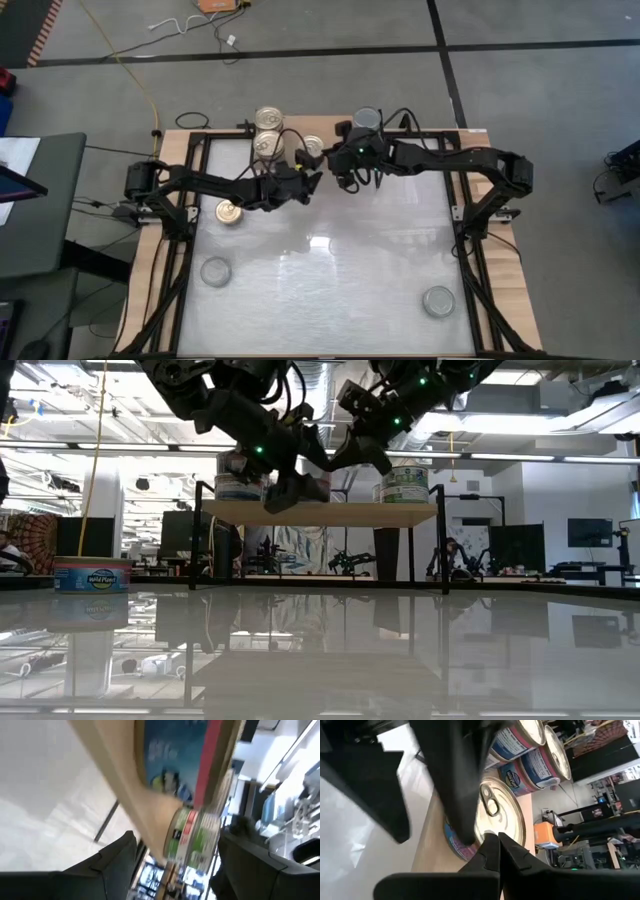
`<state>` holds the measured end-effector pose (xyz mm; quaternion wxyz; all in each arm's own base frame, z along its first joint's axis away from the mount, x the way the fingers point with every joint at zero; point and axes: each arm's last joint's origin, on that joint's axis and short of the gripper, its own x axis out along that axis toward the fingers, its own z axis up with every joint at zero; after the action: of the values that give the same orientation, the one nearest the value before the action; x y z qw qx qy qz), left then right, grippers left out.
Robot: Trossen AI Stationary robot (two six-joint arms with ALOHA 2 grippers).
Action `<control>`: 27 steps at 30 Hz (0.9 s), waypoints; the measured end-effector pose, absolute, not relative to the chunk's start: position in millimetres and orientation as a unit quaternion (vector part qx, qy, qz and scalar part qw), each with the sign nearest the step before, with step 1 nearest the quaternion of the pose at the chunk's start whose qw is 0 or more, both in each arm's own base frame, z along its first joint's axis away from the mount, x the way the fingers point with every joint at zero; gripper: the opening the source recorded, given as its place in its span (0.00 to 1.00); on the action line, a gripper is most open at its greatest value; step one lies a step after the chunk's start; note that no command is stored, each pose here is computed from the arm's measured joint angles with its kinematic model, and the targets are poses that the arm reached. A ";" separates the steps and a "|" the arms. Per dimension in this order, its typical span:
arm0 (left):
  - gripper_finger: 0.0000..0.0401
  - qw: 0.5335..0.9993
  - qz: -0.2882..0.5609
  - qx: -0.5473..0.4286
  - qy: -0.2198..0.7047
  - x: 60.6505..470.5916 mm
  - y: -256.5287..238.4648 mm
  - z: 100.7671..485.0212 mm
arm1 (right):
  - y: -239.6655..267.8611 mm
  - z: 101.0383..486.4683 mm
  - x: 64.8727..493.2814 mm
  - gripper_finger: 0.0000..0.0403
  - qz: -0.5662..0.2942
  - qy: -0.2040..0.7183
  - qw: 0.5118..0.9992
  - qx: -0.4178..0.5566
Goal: Stack canned seafood by type on shelf
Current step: Stack the blue pink tuna can on top of the other blue pink tuna can on the shelf
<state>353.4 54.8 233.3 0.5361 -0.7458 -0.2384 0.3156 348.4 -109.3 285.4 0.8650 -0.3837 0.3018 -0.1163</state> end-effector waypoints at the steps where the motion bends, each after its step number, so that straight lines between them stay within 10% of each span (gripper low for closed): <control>1: 0.67 0.537 0.312 -0.748 -0.232 353.7 54.0 233.1 | -108.9 287.6 348.7 0.04 -0.115 0.305 0.864 -0.383; 15: 0.67 0.734 0.275 -0.612 -0.105 350.2 43.9 252.6 | -81.9 362.6 248.4 0.06 -0.182 0.335 0.917 -0.114; 27: 0.67 0.885 0.213 -0.411 -0.045 310.7 5.3 311.8 | -17.7 351.3 183.0 0.06 -0.140 0.357 0.923 0.043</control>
<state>310.7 5.3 311.8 0.8853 -0.4111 -0.0450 0.2125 183.0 -17.7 351.3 0.9227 0.0426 0.3568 -0.1395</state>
